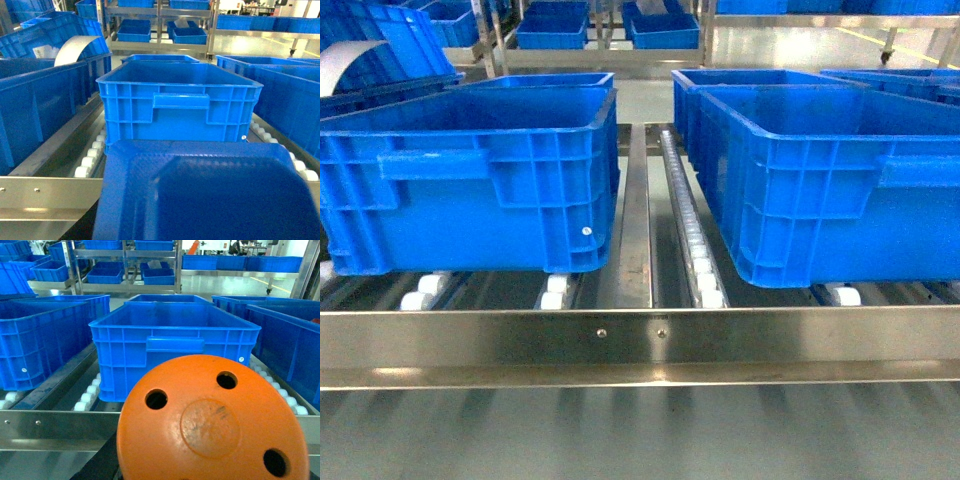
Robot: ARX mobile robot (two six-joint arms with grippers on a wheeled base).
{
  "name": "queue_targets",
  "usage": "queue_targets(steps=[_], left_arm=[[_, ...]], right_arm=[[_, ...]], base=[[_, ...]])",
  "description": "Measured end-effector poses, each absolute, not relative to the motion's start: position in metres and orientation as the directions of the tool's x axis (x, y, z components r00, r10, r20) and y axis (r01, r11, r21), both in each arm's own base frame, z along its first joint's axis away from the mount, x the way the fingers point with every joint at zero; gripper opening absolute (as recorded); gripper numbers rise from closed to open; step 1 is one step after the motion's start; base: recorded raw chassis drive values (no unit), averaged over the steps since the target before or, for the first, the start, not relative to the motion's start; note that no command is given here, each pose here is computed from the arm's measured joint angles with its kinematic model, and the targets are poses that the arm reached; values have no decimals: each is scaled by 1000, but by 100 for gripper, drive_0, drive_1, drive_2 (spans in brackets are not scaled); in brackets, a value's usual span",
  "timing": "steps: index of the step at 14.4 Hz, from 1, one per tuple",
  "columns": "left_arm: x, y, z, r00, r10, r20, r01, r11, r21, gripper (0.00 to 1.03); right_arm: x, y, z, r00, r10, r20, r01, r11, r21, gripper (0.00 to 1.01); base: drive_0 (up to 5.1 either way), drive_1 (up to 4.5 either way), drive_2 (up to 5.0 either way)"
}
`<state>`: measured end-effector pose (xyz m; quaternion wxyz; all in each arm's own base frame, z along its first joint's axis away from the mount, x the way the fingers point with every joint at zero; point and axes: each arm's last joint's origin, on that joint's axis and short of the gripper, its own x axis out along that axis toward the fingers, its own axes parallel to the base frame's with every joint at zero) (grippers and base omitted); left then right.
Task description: Sort blue parts and orange caps into right shelf containers
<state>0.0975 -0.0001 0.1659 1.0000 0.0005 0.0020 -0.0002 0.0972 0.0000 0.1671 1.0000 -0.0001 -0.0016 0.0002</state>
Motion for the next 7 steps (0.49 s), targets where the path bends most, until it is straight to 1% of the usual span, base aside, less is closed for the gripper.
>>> queue_targets(steps=[6, 7], left_arm=[[98, 0, 166, 1000, 0, -3, 0, 1000, 1, 43], [98, 0, 166, 1000, -1, -5, 1, 1000, 1, 43]], right_arm=[[97, 0, 167, 1000, 0, 4, 0, 1000, 0, 45], [97, 0, 167, 1000, 0, 4, 0, 1000, 0, 45]], base=[[3, 415, -409], [0, 0, 0]])
